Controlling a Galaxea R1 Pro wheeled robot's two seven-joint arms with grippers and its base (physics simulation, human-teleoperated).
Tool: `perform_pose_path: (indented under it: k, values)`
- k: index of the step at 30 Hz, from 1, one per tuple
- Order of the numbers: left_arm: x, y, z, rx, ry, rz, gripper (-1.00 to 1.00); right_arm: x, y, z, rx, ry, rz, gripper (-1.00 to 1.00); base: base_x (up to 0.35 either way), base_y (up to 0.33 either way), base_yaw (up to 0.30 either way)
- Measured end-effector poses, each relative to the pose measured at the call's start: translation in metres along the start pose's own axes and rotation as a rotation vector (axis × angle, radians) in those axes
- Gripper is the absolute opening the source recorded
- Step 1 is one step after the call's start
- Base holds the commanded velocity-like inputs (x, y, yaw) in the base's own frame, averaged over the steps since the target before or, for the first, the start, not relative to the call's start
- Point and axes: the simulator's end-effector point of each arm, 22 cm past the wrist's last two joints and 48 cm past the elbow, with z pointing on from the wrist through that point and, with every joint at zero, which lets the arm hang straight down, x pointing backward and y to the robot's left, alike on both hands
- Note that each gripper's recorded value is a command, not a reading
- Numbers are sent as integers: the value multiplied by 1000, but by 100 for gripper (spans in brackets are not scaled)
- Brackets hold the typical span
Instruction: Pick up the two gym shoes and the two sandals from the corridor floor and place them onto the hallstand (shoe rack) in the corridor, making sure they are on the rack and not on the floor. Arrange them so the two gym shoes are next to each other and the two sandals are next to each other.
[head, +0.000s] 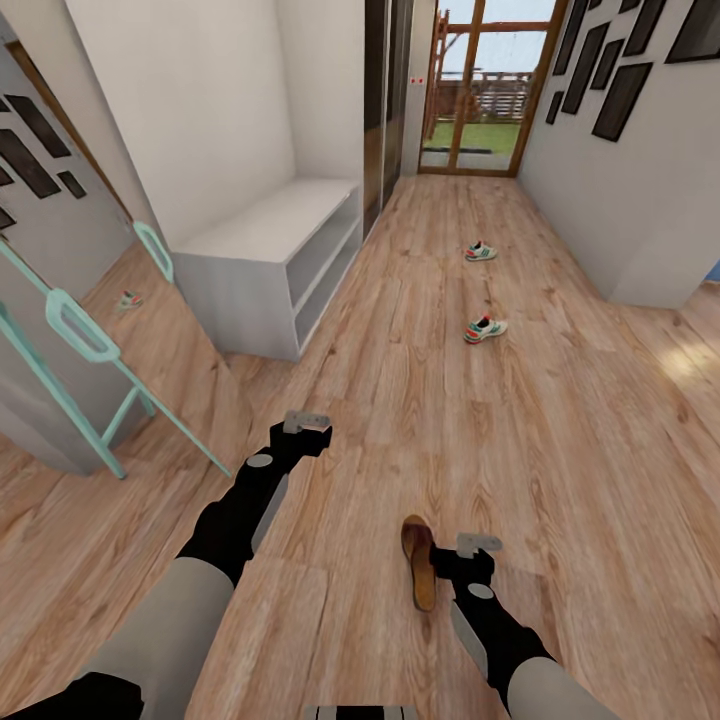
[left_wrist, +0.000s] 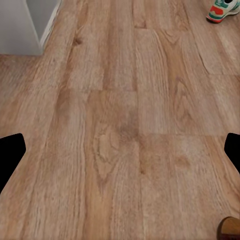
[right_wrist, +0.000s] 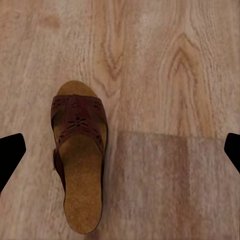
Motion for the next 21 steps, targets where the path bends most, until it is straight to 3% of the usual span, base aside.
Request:
perform_pose_path:
  k: [8,21]
  values:
    - [0,-1,0,3,-1,0,100,0,0,0,-1,0,0,100,52,3,0]
    - [0,-2,0,4,0,-1,100,1,0,0,-1,1,0,100,235,128,9]
